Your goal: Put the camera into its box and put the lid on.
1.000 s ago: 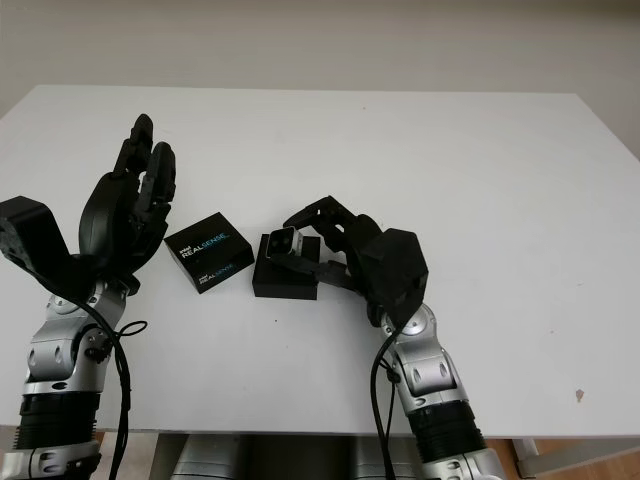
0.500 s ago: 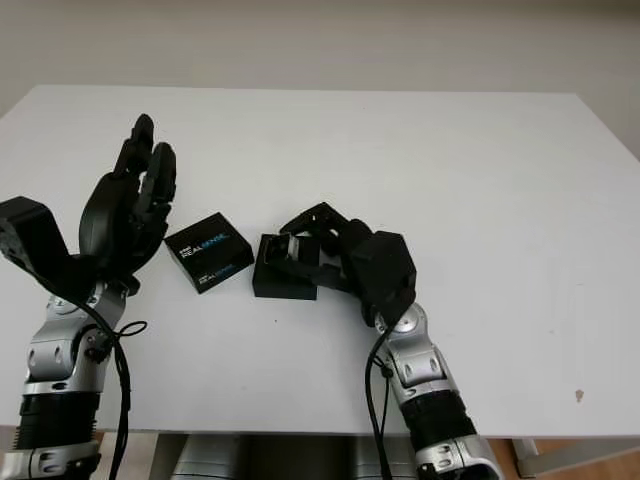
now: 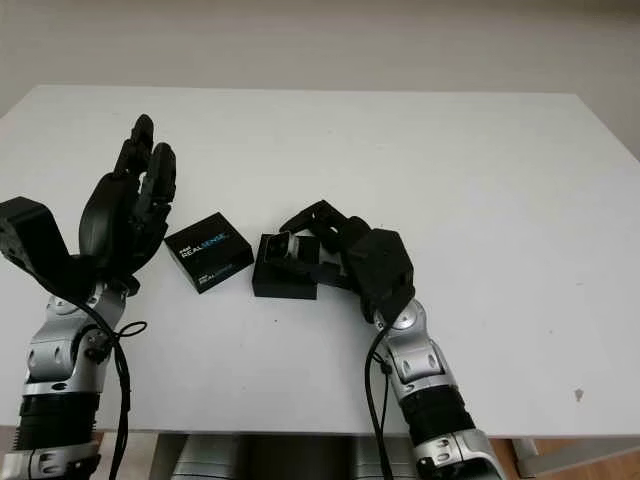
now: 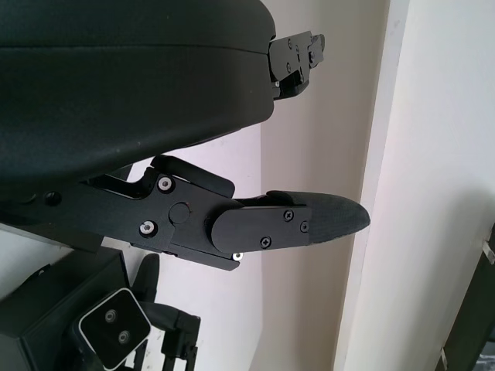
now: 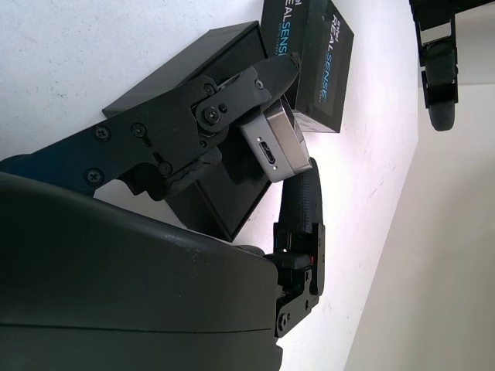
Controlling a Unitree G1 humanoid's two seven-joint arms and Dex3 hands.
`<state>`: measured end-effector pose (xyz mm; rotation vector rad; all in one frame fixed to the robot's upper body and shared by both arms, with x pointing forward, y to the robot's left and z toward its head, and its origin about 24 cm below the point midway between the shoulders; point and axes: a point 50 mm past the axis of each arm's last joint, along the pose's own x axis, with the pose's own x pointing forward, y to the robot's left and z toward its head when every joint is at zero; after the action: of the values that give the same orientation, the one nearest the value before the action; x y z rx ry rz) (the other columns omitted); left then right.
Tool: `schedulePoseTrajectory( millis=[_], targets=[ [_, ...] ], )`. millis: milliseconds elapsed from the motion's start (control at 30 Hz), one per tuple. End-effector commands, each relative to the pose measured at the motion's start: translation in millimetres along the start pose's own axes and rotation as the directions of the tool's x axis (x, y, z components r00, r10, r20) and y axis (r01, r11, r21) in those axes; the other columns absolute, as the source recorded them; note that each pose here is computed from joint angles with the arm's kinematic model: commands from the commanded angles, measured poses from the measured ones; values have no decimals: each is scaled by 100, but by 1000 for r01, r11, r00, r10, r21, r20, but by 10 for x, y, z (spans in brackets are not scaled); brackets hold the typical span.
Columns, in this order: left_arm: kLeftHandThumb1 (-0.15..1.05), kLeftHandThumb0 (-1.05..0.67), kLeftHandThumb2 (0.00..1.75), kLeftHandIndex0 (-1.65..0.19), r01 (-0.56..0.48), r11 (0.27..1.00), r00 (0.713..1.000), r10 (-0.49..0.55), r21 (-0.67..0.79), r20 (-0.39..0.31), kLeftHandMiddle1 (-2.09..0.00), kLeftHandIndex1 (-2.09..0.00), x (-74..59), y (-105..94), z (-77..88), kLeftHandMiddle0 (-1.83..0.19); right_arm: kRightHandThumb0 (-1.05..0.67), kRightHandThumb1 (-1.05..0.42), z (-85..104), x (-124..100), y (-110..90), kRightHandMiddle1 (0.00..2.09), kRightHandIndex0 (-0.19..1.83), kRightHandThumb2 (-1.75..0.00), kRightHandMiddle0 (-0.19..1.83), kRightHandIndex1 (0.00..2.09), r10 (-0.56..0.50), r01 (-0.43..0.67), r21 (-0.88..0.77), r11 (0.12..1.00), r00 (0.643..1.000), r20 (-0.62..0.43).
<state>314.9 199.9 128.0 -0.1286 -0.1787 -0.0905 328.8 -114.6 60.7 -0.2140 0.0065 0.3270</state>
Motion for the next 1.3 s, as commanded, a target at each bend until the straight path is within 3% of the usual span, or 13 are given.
schedulePoseTrajectory(
  millis=[0,667,1267],
  targets=[
    [105,-67,43,19,4,1000,1000,-4,3,24,0,0,-10,-13,46,19,-41,-93,41,31,-1,160,27,-5,31,5,8,-8,-13,1000,1000,16],
    [105,-68,42,19,-11,1000,1000,11,9,27,0,0,-33,-6,57,19,-43,-94,-35,11,109,161,25,-6,28,4,99,-101,-91,991,994,-36],
    [105,-67,43,19,-10,1000,1000,9,17,28,0,0,-38,18,75,19,-45,-93,-12,73,191,161,28,-6,30,6,122,-119,-237,964,993,-3]
  ],
)
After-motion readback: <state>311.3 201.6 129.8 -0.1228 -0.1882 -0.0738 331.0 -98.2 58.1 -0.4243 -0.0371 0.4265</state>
